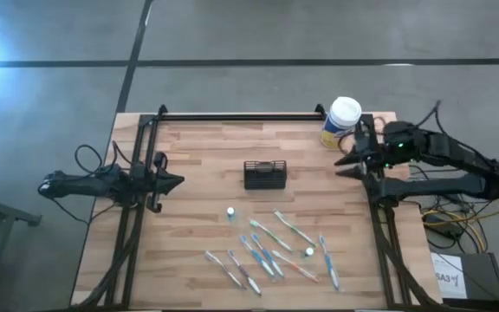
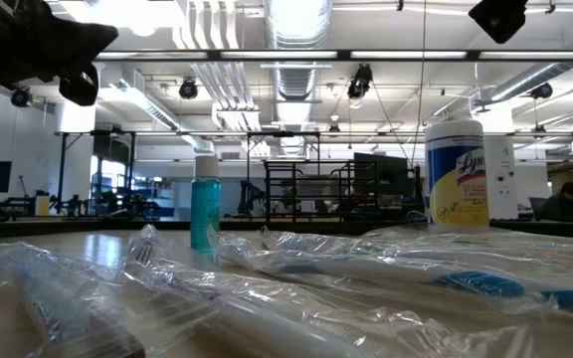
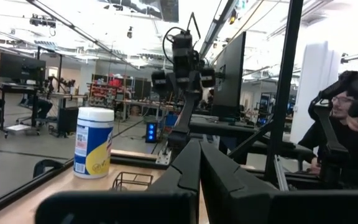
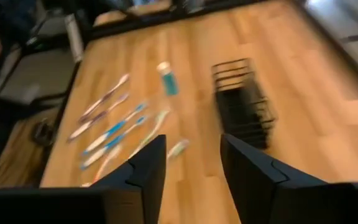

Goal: Pick & Place toothbrushing station
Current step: Put the right mouthwash bottle into the wire organizer

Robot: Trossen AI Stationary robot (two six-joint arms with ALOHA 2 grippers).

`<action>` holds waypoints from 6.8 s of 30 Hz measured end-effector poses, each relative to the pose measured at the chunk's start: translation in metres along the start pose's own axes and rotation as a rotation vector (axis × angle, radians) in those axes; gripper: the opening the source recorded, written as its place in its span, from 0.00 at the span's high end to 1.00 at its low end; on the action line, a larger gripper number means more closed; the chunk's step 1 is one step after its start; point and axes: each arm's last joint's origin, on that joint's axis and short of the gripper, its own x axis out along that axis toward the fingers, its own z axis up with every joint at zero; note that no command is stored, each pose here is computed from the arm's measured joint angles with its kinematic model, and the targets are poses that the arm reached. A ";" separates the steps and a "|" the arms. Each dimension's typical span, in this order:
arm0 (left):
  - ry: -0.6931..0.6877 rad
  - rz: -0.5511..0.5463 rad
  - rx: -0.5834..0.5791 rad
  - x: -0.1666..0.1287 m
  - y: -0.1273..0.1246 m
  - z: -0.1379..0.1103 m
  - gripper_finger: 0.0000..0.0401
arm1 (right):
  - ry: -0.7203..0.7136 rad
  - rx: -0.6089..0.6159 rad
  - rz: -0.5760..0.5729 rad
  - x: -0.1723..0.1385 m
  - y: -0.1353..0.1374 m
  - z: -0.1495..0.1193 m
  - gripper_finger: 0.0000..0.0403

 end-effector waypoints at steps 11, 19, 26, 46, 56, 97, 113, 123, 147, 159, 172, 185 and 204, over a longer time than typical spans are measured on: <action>0.023 0.002 -0.018 0.000 0.000 -0.002 0.98 | 0.213 -0.145 0.150 0.061 0.049 -0.001 0.57; 0.032 0.003 -0.029 0.000 0.000 -0.003 0.98 | 0.402 -0.132 0.208 0.110 0.087 -0.019 0.57; 0.032 0.003 -0.030 0.000 0.000 -0.003 0.98 | 0.519 -0.186 0.223 0.146 0.113 -0.035 0.57; 0.038 0.004 -0.034 0.000 0.000 -0.004 0.98 | 0.571 -0.231 0.200 0.177 0.134 -0.039 0.57; 0.037 0.003 -0.034 0.000 0.000 -0.004 0.98 | 0.589 -0.261 0.209 0.176 0.140 -0.050 0.58; 0.038 0.003 -0.031 0.000 0.000 -0.004 0.98 | 0.692 -0.318 0.132 0.212 0.139 -0.091 0.58; 0.038 0.003 -0.031 0.000 0.000 -0.004 0.98 | 0.708 -0.325 0.127 0.211 0.138 -0.092 0.78; 0.038 0.003 -0.030 0.000 0.000 -0.004 0.98 | 0.619 -0.416 0.163 0.197 0.149 -0.059 0.78; 0.036 0.003 -0.038 0.000 0.000 -0.004 0.98 | 0.081 -0.433 0.075 0.075 0.107 0.001 0.78; 0.050 0.005 -0.022 0.000 0.000 -0.005 0.98 | -0.033 -0.222 -0.155 0.070 0.058 -0.017 0.78; 0.092 0.010 -0.016 0.000 0.001 -0.009 0.98 | 0.070 -0.108 -0.247 0.110 0.026 0.039 0.78; 0.128 0.014 -0.020 -0.001 0.001 -0.013 0.98 | 0.352 -0.068 -0.391 0.186 -0.010 0.093 0.77; 0.136 0.015 -0.026 -0.001 0.001 -0.013 0.98 | 0.497 0.033 -0.390 0.240 -0.027 0.103 0.77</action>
